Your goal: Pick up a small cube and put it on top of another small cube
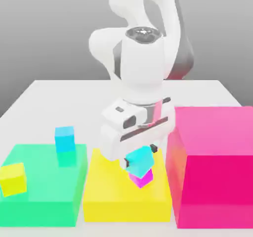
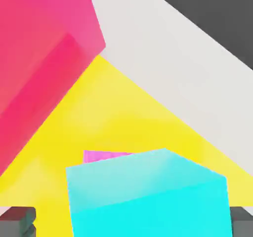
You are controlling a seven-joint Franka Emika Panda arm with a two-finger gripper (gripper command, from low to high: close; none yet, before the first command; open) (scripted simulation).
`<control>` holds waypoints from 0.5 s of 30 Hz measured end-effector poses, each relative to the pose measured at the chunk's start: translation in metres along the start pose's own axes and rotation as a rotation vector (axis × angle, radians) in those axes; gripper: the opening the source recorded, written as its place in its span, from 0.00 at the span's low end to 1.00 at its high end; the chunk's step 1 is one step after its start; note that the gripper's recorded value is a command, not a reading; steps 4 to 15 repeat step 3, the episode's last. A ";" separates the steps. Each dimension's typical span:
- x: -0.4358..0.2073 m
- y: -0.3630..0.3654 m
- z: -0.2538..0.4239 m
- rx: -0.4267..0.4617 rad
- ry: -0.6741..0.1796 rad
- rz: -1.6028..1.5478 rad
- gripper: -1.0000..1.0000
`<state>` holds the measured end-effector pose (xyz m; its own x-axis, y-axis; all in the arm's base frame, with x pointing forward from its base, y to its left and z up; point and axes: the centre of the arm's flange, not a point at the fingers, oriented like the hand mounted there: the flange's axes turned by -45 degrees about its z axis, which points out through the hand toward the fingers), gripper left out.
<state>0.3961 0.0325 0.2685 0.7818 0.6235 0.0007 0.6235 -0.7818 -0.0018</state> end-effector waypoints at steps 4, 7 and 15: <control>0.000 0.000 -0.035 -0.001 0.000 0.000 1.00; 0.000 0.000 -0.035 -0.001 0.000 0.000 1.00; 0.000 0.000 -0.035 -0.001 0.000 0.000 1.00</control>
